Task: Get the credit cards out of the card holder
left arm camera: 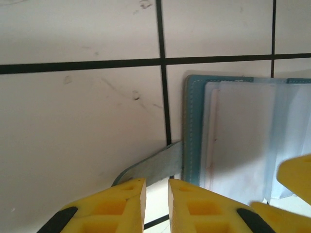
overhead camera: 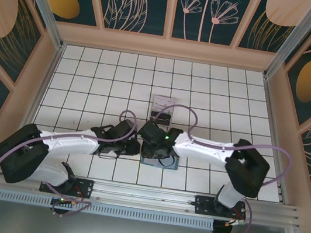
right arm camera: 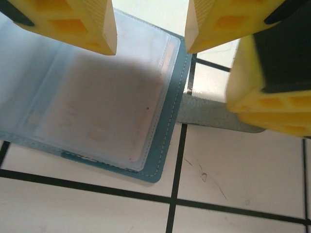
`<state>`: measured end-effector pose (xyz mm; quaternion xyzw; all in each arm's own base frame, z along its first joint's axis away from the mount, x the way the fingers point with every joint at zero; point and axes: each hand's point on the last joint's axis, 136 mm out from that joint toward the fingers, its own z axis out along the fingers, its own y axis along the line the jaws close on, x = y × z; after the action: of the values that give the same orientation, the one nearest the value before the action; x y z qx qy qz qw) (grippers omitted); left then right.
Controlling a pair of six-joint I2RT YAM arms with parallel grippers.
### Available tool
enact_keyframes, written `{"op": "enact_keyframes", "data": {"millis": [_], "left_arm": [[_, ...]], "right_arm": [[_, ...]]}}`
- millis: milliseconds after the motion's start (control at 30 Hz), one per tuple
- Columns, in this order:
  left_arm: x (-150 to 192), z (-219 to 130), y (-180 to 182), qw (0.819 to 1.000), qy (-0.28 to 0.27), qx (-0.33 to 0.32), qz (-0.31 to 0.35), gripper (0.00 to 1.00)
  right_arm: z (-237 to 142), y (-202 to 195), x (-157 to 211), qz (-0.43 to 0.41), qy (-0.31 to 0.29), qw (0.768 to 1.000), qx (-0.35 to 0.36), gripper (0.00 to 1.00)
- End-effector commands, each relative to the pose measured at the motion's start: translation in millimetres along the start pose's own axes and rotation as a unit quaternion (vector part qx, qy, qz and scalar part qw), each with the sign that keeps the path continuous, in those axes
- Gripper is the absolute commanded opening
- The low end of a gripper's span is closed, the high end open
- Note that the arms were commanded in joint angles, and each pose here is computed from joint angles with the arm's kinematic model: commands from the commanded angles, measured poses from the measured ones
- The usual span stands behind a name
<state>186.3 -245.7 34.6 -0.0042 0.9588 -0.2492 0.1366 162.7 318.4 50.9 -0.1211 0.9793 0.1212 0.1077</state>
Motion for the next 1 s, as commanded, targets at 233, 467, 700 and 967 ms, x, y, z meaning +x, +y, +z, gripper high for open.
{"op": "enact_keyframes", "data": {"millis": [233,467,700,967], "left_arm": [[0.8,-9.3,17.4,1.000,-0.017,-0.012,-0.018,0.21],[-2.8,-10.9,12.1,1.000,-0.020,-0.007,-0.014,0.21],[1.7,-0.7,-4.3,1.000,0.013,0.021,0.008,0.19],[-4.4,3.6,-32.0,0.998,0.030,0.053,0.024,0.18]], "right_arm": [[24.5,-23.1,10.7,-0.046,0.031,0.992,0.110,0.45],[31.1,-22.9,14.3,-0.052,0.033,0.992,0.113,0.31],[17.3,-18.8,3.7,-0.048,0.000,0.994,0.101,0.17],[-1.3,-17.4,-2.2,-0.026,-0.046,0.998,0.043,0.13]]}}
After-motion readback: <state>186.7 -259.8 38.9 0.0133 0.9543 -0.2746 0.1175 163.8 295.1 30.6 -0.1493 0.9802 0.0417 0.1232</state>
